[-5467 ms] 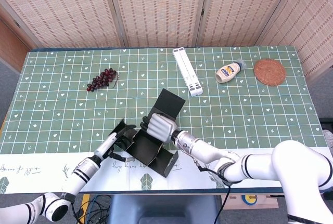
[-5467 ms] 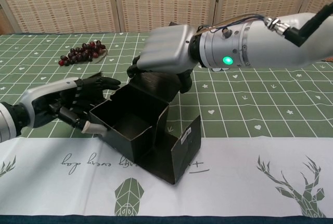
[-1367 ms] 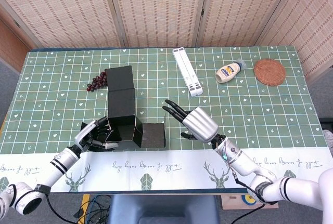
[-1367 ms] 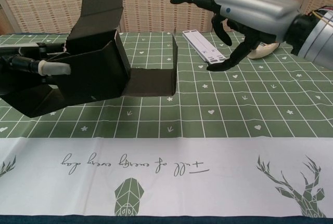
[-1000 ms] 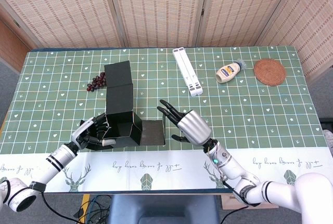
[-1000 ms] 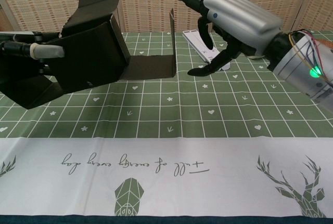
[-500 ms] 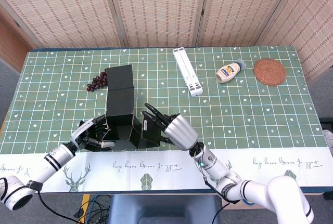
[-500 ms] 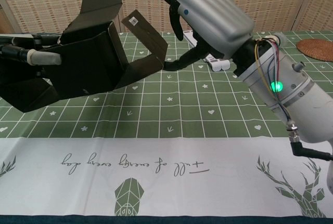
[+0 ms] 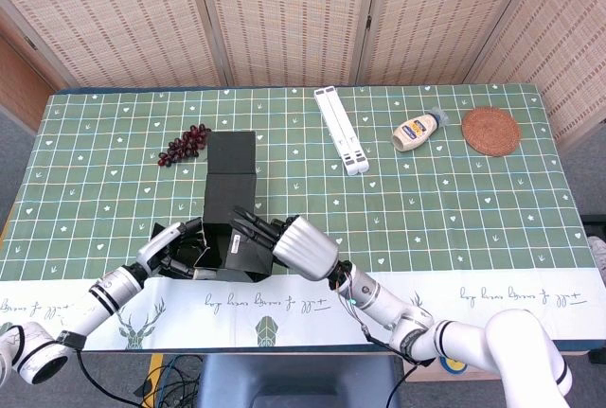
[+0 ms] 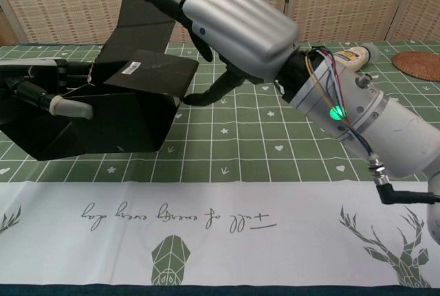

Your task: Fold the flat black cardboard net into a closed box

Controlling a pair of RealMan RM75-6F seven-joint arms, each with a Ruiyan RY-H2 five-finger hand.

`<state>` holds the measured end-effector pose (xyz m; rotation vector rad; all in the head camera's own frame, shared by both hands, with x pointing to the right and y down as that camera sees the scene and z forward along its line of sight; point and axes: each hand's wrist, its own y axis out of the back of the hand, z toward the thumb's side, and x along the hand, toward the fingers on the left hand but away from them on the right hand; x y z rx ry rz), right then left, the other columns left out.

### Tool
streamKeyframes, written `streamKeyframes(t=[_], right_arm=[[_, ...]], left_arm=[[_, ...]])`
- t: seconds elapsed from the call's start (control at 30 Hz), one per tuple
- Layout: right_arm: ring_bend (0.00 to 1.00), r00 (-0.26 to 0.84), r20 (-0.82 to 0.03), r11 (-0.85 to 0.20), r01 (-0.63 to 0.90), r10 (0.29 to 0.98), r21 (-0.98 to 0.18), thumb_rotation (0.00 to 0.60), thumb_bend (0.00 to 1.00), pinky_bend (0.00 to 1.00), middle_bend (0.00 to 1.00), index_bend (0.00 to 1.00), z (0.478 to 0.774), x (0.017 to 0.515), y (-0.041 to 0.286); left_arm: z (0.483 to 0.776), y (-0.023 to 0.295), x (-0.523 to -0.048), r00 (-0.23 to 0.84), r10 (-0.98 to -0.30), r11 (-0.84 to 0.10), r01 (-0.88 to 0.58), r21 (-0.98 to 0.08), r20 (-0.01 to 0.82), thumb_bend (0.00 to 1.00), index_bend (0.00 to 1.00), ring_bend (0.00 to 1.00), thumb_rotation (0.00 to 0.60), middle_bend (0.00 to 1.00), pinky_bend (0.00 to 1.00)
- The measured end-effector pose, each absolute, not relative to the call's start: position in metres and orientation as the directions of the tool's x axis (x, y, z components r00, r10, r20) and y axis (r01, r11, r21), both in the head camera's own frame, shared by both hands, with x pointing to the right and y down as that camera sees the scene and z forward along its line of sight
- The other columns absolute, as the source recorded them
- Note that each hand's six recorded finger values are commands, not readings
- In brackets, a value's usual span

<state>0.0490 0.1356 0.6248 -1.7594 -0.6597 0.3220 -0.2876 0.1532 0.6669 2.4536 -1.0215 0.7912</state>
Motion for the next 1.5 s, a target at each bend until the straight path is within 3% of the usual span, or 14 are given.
streamKeyframes(t=[0.13, 0.33, 0.67, 1.5], right_arm=[[0.68, 0.833, 0.078, -0.182, 0.209, 0.547, -0.961, 0.6, 0.14, 0.97, 0.11, 0.0, 0.631, 0.042, 0.14], [0.7, 0.871, 0.017, -0.202, 0.133, 0.491, -0.97, 0.6, 0.24, 0.97, 0.18, 0.0, 0.644, 0.033, 0.148], [0.71, 0.902, -0.078, -0.226, 0.022, 0.424, -0.974, 0.6, 0.25, 0.97, 0.2, 0.05, 0.676, 0.027, 0.165], [0.71, 0.925, -0.116, -0.243, -0.027, 0.361, -0.97, 0.6, 0.25, 0.97, 0.23, 0.08, 0.69, 0.039, 0.179]], left_arm=[[0.672, 0.157, -0.282, 0.579, -0.526, -0.696, -0.714, 0.075, 0.623, 0.0, 0.23, 0.44, 0.6, 0.25, 0.54], [0.683, 0.165, -0.272, 0.578, -0.521, -0.737, -0.676, 0.01, 0.628, 0.0, 0.23, 0.44, 0.6, 0.25, 0.54], [0.704, 0.179, -0.256, 0.571, -0.515, -0.782, -0.618, -0.078, 0.639, 0.0, 0.21, 0.43, 0.6, 0.25, 0.54], [0.71, 0.184, -0.248, 0.567, -0.49, -0.803, -0.589, -0.091, 0.662, 0.0, 0.12, 0.41, 0.6, 0.19, 0.54]])
